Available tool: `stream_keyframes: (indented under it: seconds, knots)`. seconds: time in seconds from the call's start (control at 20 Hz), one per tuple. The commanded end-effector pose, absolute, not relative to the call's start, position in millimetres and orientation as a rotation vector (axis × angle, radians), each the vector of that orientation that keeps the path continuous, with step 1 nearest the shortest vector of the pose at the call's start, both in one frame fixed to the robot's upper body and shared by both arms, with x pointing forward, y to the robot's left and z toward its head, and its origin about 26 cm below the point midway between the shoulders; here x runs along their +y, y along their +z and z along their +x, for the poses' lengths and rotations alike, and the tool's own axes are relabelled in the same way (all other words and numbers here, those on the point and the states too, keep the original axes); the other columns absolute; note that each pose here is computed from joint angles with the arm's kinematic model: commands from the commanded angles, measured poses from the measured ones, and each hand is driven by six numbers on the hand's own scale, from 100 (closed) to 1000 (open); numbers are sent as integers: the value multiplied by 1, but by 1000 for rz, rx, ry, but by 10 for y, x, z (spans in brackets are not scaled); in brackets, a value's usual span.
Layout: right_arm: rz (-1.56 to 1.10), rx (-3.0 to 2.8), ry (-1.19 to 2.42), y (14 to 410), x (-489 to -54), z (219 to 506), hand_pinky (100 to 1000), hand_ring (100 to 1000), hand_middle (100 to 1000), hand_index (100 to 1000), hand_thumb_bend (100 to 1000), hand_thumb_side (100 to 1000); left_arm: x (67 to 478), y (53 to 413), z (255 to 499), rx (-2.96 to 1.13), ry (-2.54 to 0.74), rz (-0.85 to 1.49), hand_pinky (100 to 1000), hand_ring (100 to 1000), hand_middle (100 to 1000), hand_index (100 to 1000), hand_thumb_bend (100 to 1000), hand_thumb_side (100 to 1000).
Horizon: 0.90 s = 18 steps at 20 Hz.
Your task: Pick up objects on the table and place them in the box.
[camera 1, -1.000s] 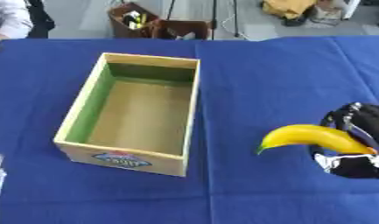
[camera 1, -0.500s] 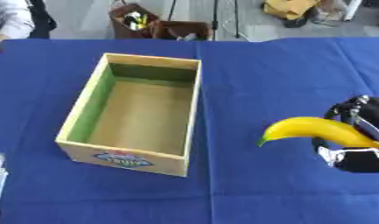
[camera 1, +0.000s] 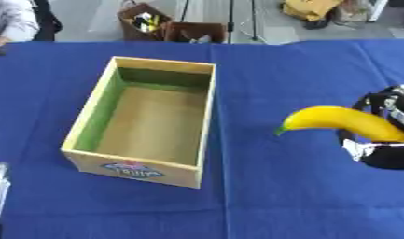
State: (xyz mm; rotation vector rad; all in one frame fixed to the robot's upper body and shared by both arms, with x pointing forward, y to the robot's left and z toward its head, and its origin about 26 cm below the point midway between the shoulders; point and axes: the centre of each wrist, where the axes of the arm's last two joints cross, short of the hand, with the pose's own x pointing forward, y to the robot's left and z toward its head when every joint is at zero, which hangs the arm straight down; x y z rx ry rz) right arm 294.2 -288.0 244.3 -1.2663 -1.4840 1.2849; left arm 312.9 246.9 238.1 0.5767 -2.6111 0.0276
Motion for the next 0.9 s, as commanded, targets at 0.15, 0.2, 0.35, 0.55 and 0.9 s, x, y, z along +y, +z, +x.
stream_keyframes:
  seconds: [0.15,0.2,0.35,0.55,0.9]
  knots:
    - [-1336,-1532,1277,2688,-2895,2914,677,732,379,537,100,493,2456,2456,3100,-2645,13,570,561,697,754,903,100,1000]
    - [-1338,-1539,1273,2713,-2889,2916,677,732,378,536,100,494,2455,2457,3100,-2645,12,569,561,696,754,903,100,1000]
    - [-1346,-1568,1253,2810,-2866,2923,678,732,371,532,100,495,2453,2465,3100,-2648,8,568,562,697,754,903,100,1000]
    - [-1342,-1576,1244,2860,-2850,2926,678,732,368,530,100,496,2451,2468,3101,-2650,5,566,561,696,754,903,100,1000]
    - [-1349,-1633,1220,3086,-2746,2933,679,732,361,528,100,496,2443,2473,3101,-2652,-7,559,561,696,755,903,100,1000]
